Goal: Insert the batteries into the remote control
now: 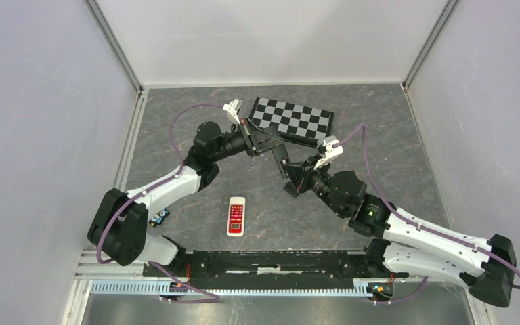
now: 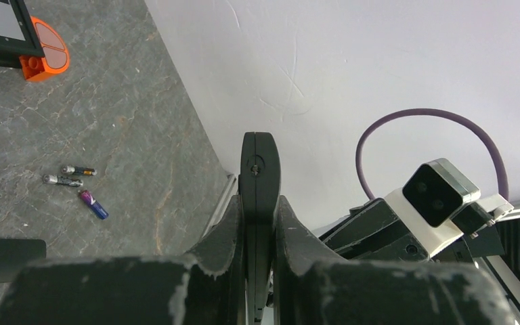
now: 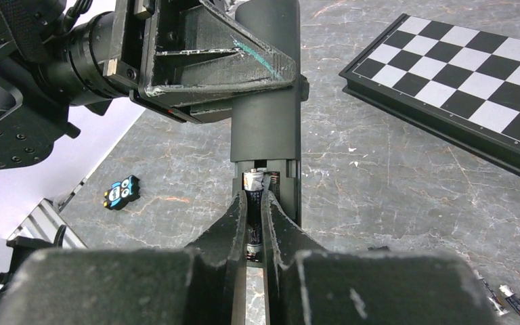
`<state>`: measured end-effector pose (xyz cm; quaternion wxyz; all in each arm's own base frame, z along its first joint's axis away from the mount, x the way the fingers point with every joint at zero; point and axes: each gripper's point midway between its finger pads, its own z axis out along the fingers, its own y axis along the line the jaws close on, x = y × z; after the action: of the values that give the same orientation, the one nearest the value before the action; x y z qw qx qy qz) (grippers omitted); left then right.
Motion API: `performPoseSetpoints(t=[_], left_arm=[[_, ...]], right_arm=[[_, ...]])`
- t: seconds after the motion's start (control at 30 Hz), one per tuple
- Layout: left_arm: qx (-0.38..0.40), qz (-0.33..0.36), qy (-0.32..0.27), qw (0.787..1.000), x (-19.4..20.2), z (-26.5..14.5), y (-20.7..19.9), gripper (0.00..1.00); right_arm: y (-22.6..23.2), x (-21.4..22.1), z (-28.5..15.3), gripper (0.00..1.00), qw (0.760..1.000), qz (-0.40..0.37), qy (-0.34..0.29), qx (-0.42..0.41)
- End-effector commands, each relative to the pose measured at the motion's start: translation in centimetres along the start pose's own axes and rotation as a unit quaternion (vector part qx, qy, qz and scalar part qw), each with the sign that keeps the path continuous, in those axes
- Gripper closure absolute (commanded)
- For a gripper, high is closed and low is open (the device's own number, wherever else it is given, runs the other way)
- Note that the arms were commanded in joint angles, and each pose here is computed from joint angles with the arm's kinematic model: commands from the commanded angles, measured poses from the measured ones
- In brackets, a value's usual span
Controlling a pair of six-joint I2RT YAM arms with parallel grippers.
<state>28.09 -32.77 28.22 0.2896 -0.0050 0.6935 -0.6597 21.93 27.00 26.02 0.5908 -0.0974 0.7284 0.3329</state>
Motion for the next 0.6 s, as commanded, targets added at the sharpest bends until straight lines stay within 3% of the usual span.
performPoseSetpoints(t=[0.0,0.57], left_arm=[[0.053,0.015,-0.013,0.998,-0.9,-0.2,-3.0,0.98],[0.072,0.015,-0.039,0.997,-2.3,-0.3,-4.8,0.98]], right_arm=[[0.3,1.5,-0.6,0.9,0.999,-0.005,0.029,-0.021],[-0.7,5.4,-0.9,1.0,0.995,-0.013,0.1,-0.014]])
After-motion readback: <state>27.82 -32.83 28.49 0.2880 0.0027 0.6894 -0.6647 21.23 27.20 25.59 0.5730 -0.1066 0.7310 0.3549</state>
